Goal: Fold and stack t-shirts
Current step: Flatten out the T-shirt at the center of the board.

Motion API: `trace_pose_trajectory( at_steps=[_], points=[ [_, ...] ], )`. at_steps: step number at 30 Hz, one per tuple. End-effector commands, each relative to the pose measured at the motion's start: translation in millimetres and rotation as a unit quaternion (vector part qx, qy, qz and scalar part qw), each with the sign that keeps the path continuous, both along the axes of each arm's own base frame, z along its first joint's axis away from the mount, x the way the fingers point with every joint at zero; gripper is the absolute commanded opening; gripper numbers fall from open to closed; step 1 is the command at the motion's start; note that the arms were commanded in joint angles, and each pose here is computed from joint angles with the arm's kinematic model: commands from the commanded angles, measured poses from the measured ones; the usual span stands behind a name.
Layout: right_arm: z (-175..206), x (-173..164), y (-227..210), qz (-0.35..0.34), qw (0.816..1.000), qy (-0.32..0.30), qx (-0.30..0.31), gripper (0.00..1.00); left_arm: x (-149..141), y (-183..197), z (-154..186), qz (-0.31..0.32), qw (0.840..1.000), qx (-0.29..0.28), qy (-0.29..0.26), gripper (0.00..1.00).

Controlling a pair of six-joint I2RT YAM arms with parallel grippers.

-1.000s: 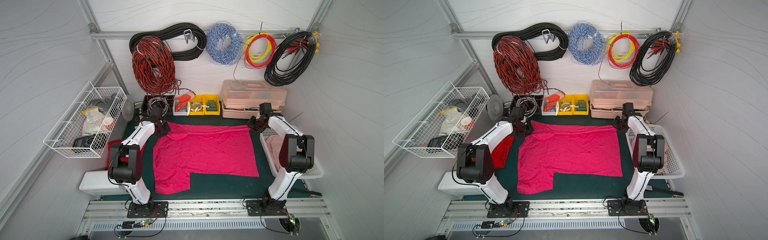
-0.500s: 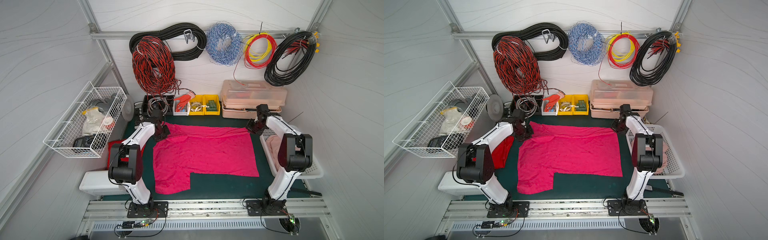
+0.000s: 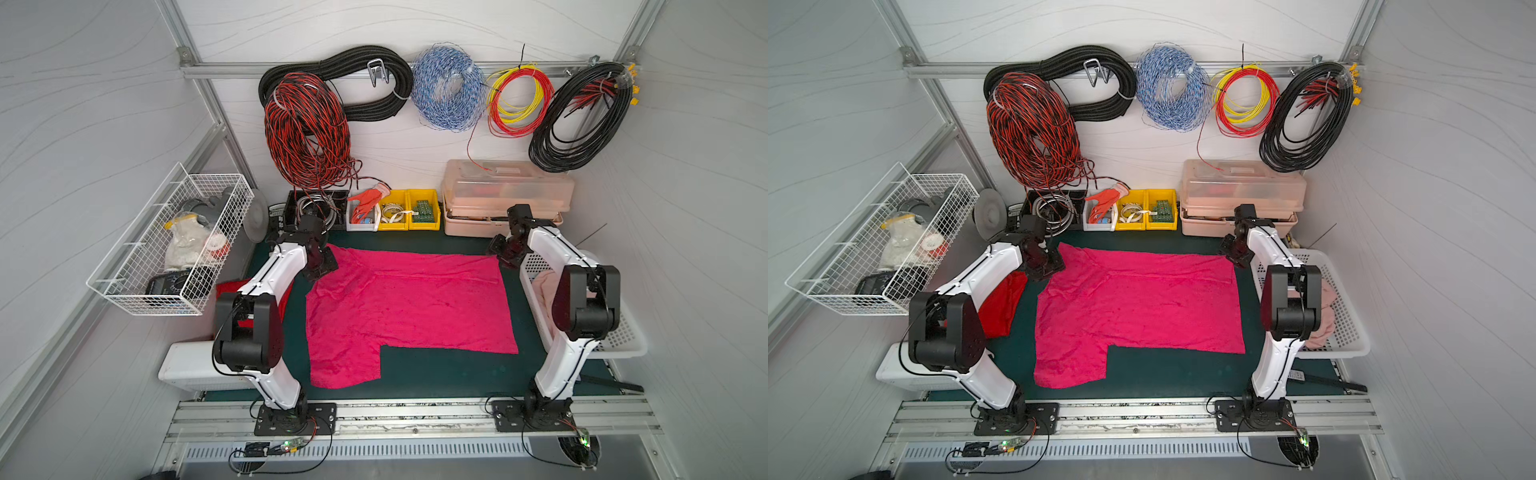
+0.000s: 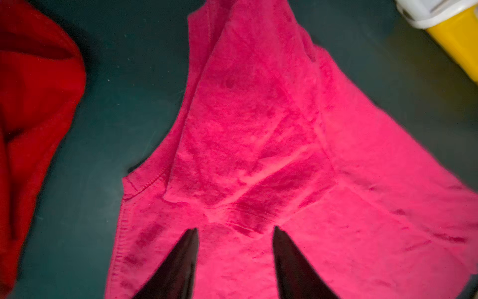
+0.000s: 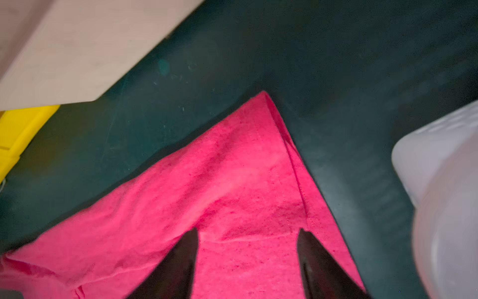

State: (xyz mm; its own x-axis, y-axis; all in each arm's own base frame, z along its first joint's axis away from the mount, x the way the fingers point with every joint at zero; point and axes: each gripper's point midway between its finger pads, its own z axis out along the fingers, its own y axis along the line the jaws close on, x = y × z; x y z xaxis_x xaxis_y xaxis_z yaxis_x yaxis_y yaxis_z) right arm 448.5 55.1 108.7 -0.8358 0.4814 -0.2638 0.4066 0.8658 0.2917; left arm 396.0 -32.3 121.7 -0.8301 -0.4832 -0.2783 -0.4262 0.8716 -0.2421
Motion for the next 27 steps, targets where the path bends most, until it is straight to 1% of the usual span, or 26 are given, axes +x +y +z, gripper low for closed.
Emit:
trace_pose_trajectory(
  at_steps=[1,2,4,6,9,12,15,19,22,27],
  points=[
    [-7,8,31,0.032,0.999,0.011,-0.004,0.09,45,0,3,-0.012,1.000,-0.008,-0.023,0.00],
    [-13,10,38,0.039,0.999,0.021,-0.006,0.00,56,-3,-5,-0.015,1.000,-0.015,-0.017,0.00],
    [-23,16,49,0.046,0.998,0.037,0.000,0.00,76,-9,-21,-0.019,0.999,-0.029,-0.006,0.00],
    [-34,17,61,0.055,0.997,0.047,0.008,0.00,94,-14,-32,-0.024,0.999,-0.040,-0.010,0.00],
    [-49,15,69,0.052,0.997,0.061,0.006,0.00,110,-19,-45,-0.033,0.998,-0.053,-0.004,0.00],
    [-66,7,71,0.044,0.996,0.078,0.008,0.00,113,-20,-62,-0.040,0.997,-0.053,0.026,0.00],
    [-83,-1,69,0.039,0.995,0.095,0.002,0.00,108,-12,-78,-0.034,0.998,-0.039,0.045,0.00],
    [-99,-5,58,0.028,0.992,0.123,-0.024,0.00,100,12,-93,0.000,0.997,-0.018,0.068,0.00],
    [-105,1,51,0.019,0.991,0.131,-0.032,0.00,100,30,-102,0.024,0.997,-0.018,0.077,0.00],
    [-111,21,41,0.002,0.991,0.132,-0.029,0.00,105,56,-113,0.051,0.994,-0.016,0.093,0.00]
  ],
)
